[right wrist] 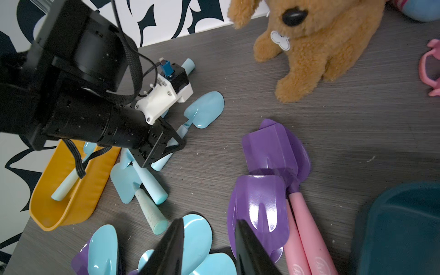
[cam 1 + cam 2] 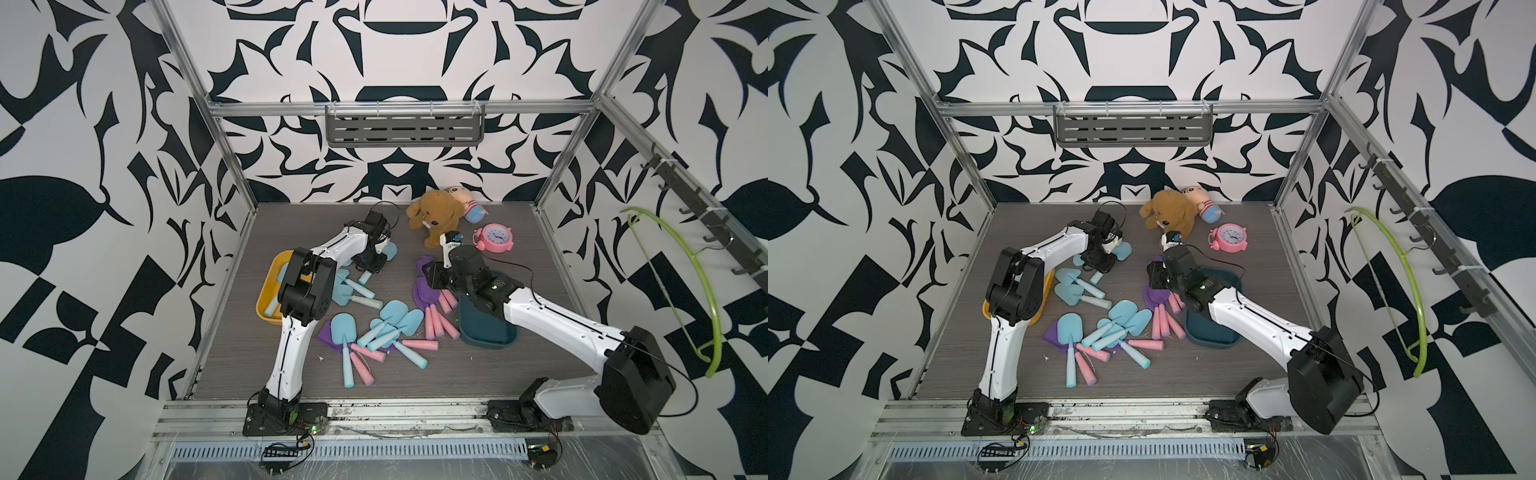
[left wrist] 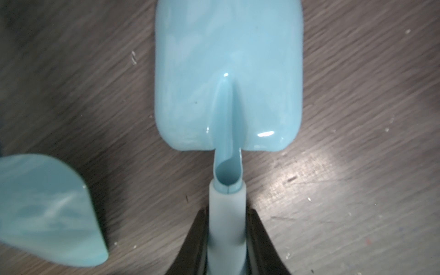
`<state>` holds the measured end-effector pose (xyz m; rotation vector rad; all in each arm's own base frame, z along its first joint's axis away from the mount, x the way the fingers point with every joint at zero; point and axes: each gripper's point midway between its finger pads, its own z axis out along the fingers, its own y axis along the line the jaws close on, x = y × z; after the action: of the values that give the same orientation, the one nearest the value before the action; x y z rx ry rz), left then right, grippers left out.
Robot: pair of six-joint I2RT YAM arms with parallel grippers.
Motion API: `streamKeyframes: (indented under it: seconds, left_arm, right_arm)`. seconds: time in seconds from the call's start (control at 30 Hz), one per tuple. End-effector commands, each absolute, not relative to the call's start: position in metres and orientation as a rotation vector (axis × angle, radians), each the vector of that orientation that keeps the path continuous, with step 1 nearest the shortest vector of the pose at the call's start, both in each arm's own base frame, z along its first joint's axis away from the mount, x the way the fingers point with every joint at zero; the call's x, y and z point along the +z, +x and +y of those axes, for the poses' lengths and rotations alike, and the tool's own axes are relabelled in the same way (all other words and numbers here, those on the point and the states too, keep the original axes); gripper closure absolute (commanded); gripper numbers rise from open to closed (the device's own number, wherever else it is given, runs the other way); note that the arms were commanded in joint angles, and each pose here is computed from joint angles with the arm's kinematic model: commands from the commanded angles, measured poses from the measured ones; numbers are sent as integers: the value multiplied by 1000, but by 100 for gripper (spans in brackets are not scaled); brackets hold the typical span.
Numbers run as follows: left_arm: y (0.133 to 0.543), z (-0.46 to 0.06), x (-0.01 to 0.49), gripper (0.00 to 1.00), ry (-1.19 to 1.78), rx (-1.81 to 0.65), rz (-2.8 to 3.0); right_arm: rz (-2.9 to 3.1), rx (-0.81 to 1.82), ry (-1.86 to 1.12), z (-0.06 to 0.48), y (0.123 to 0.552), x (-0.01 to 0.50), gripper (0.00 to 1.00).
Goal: Sort the small shovels by color and place them into the storage box
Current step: Pick up the shovel from the center of the board.
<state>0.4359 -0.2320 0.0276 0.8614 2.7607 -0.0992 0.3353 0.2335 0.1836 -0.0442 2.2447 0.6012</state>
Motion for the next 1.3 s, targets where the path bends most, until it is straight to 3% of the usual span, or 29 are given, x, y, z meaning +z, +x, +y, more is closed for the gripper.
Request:
streamKeyframes:
  seconds: [0.0,0.3,0.63,0.9,0.97,1.13,1.27]
  left_arm:
    - [428,-241,71,100,891,-196,2680]
    - [334,-261,180,100,1216,-707,2371]
    - [235,-244,223,100,1462,-1129,2120]
    - [204,-228,241,100,1519,-1248,1954]
    - [196,-226,243,100,1559,-1261,1913]
    - [185,-224,244,100,1598,-1286,1866]
    - [180,-224,246,100,1608,-1313,1846]
  right_arm:
    - [2140,600,-72,229,339,214,60]
    - [1855,637,-379,238,325,286,66]
    - [1643,628,-888,256,286,333,65]
    - [1265,598,-1350,262,228,327,63]
    - [1212,563,-1411,262,222,322,56]
    - [1083,504,-1633,262,206,302,56]
    - [1003,442,-1647,264,211,303,53]
